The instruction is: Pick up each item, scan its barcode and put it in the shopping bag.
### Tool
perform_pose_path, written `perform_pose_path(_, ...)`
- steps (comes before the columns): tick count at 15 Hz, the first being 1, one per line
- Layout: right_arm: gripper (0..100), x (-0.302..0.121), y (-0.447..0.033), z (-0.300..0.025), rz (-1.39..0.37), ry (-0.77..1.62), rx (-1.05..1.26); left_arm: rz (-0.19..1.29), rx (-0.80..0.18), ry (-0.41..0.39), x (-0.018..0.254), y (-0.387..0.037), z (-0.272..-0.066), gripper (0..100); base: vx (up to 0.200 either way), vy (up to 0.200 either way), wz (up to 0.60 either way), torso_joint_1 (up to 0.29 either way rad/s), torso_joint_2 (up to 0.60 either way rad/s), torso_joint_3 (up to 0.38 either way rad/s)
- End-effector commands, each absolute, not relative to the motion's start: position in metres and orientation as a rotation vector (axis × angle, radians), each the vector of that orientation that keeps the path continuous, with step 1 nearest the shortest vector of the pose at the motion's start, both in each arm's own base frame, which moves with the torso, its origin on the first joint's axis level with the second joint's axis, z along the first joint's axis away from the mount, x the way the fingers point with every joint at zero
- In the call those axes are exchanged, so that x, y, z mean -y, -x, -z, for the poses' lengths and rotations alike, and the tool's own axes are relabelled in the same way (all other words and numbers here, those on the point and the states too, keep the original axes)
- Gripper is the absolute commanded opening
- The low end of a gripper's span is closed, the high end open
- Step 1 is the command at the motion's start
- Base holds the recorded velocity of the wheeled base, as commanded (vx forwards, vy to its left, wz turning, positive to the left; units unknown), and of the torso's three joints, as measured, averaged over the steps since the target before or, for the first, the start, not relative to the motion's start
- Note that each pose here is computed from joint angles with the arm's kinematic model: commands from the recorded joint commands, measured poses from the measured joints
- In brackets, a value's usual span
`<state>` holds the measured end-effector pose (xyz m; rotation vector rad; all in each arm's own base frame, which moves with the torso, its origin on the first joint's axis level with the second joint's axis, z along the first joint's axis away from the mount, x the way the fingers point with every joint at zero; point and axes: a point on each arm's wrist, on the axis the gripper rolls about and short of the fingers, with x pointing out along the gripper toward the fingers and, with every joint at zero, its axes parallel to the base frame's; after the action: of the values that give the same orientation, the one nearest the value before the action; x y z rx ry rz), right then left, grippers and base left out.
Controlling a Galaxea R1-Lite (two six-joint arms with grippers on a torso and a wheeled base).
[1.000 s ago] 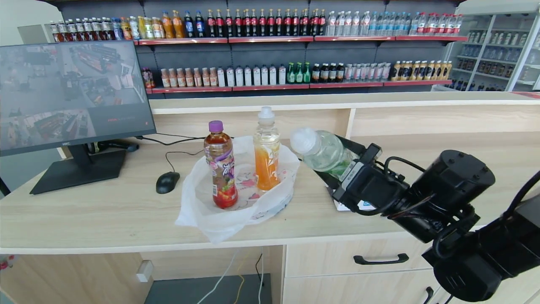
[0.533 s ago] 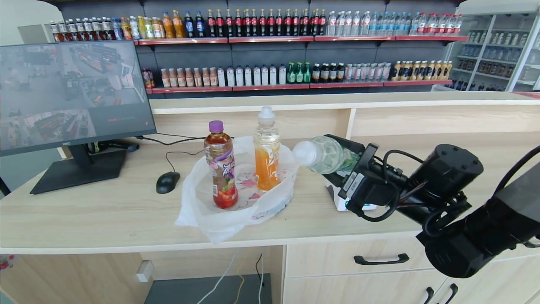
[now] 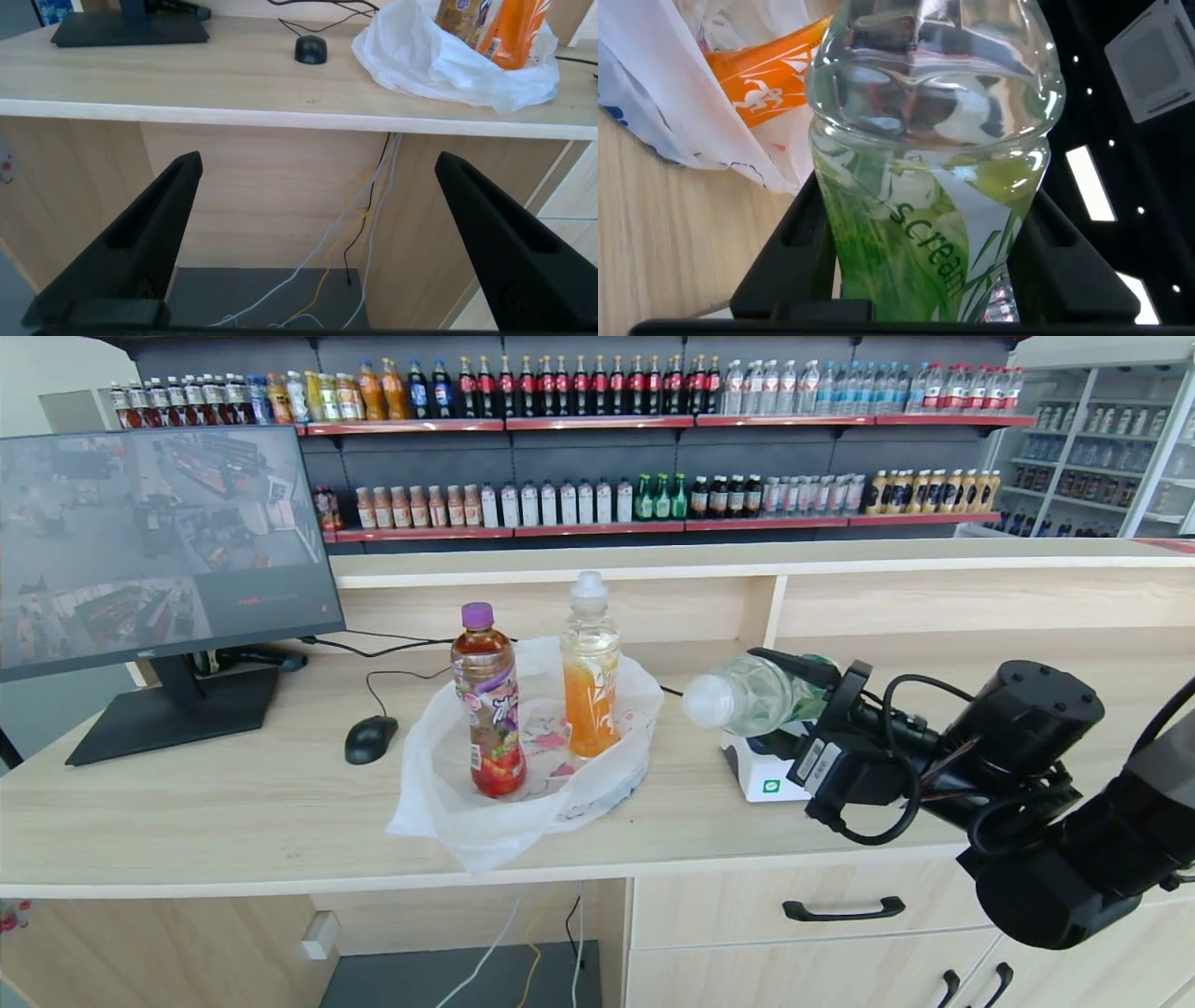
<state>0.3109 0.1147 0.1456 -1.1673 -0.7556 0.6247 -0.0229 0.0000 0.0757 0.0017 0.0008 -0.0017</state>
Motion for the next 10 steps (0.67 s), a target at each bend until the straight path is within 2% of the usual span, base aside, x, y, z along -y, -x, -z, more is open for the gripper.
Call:
perform_pose_path(1, 0, -0.1148, -0.3101, -0.1479, -0.619, 1.173, 0.766, 0.002, 0.000, -0.002, 0.0000, 0.0229, -0.0757, 100, 0.000, 0.000, 0.00, 0.000, 0.00, 0.000)
perform_pose_path(10, 0, -0.1187, -0.3136, -0.1451, -0.626, 1.175, 0.770, 0.002, 0.000, -0.002, 0.0000, 0.0229, -0.0757, 100, 0.000, 0.000, 0.00, 0.000, 0.00, 0.000)
